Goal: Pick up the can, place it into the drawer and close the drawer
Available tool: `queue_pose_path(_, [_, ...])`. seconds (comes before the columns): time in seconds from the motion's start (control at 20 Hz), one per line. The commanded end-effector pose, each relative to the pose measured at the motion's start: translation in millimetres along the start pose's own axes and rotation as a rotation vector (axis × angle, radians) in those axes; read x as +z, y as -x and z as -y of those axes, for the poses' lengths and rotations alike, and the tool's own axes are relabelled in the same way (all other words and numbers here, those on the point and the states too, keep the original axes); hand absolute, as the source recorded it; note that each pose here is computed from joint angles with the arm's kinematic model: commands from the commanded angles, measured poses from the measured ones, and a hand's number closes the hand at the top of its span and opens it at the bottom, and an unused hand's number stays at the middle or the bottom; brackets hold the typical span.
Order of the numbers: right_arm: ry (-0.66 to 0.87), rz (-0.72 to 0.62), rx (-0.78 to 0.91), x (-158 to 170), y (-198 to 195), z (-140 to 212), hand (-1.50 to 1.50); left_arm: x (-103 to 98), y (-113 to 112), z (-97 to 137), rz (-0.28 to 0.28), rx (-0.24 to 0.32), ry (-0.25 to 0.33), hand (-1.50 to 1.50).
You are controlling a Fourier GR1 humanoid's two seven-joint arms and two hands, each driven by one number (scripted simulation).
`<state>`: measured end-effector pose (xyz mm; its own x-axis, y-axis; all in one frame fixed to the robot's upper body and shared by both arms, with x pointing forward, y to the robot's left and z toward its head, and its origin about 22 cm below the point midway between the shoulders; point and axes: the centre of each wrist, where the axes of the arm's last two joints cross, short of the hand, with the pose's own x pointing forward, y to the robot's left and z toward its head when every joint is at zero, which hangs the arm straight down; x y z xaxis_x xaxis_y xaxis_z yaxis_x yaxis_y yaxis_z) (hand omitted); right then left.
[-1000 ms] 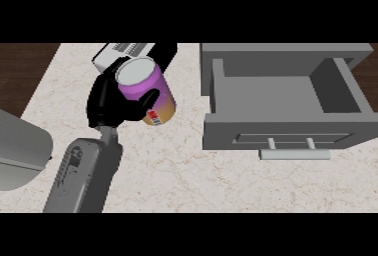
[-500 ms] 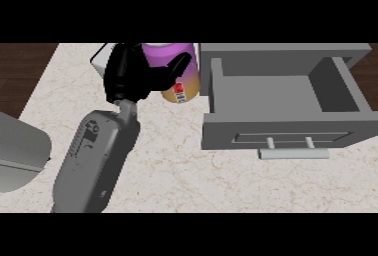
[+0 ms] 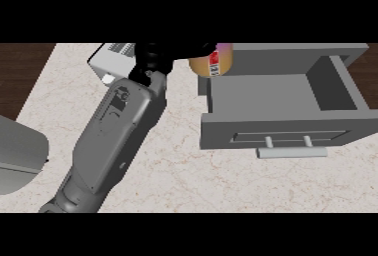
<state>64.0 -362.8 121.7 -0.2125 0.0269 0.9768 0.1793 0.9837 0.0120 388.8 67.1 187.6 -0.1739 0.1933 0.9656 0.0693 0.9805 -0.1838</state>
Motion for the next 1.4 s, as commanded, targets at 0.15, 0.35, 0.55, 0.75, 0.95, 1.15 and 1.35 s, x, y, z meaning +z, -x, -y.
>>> queue_pose_path(0.15, [-0.015, 0.02, -0.009, -16.9, 11.2, -10.4, -1.5, -24.0, -3.0, 28.9, -0.006, -0.015, 0.002, 1.5])
queue_pose_path(0.35, [-0.011, 0.02, -0.01, -13.4, 5.3, 8.1, -1.5, -26.7, -9.4, 44.0, -0.021, -0.024, 0.01, 1.5])
queue_pose_path(0.55, [-0.051, 0.011, -0.001, -9.8, 4.4, 0.3, -1.5, -34.9, -13.9, 62.4, -0.03, -0.042, 0.003, 1.5])
queue_pose_path(0.75, [-0.005, 0.009, 0.002, -9.9, 20.8, 7.9, -1.5, -30.0, -12.1, 72.2, -0.037, -0.043, 0.019, 1.5])
queue_pose_path(0.95, [-0.023, 0.017, -0.009, -19.2, 2.9, -18.6, -1.5, -34.0, -11.0, 80.1, -0.07, -0.063, 0.023, 1.5])
queue_pose_path(1.15, [-0.019, 0.013, -0.015, -21.3, 3.7, -2.9, -1.5, -30.2, 7.8, 76.0, -0.073, -0.09, 0.01, 1.5])
queue_pose_path(1.35, [-0.04, 0.032, -0.013, -21.6, 8.2, -7.1, -1.5, -34.9, 0.1, 83.7, -0.07, -0.09, -0.001, 1.5])
